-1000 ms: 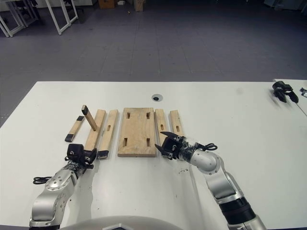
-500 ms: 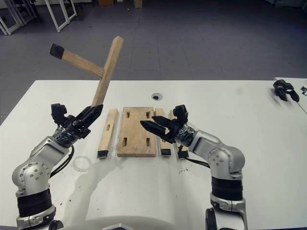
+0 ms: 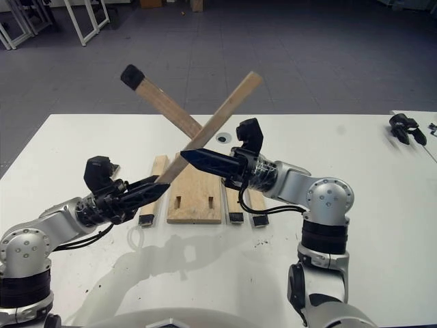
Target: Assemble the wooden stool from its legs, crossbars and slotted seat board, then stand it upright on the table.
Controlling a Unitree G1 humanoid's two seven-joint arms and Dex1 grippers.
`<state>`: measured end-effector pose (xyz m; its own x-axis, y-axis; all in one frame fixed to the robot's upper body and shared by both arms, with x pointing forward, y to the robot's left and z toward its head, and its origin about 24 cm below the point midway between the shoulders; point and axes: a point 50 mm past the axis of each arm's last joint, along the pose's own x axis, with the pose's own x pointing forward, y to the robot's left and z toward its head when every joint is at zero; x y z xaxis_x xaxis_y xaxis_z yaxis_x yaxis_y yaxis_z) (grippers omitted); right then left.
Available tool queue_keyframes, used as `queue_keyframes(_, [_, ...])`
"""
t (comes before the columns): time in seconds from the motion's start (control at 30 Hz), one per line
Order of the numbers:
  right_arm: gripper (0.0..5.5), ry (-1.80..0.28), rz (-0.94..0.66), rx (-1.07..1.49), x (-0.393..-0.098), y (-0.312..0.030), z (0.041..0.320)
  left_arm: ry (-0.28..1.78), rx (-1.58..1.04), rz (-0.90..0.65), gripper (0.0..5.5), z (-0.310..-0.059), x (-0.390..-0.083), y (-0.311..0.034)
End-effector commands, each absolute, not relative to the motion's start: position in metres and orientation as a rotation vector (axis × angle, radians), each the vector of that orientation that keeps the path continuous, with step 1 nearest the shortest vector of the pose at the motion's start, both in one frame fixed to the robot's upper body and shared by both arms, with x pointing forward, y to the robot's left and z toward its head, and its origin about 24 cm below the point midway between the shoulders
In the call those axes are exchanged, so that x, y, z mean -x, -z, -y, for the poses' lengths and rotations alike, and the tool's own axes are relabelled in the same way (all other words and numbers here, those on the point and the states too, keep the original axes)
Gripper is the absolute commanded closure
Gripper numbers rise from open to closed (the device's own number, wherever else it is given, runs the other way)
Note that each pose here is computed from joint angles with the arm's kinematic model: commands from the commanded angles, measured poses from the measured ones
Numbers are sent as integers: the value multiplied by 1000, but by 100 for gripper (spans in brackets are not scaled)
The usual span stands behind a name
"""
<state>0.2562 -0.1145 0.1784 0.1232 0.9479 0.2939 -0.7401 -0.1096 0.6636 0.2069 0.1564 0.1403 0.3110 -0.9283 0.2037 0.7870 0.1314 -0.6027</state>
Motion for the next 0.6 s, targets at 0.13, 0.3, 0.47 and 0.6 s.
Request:
queue_keyframes(0.13, [191, -1542, -326, -760, -249, -187, 112, 1276, 648, -276, 344, -161, -205, -138])
queue_keyframes(0.3, [280, -1561, -322, -707, -248, -190, 112, 1283, 628, -277, 344, -164, -205, -140])
queue_keyframes(0.47, [348, -1566, -320, -646, -248, -190, 111, 1301, 622, -253, 344, -163, -204, -144])
queue_keyframes(0.6, [348, -1568, -309, -607, -251, -192, 113, 1302, 606, -218, 308, -164, -206, -148])
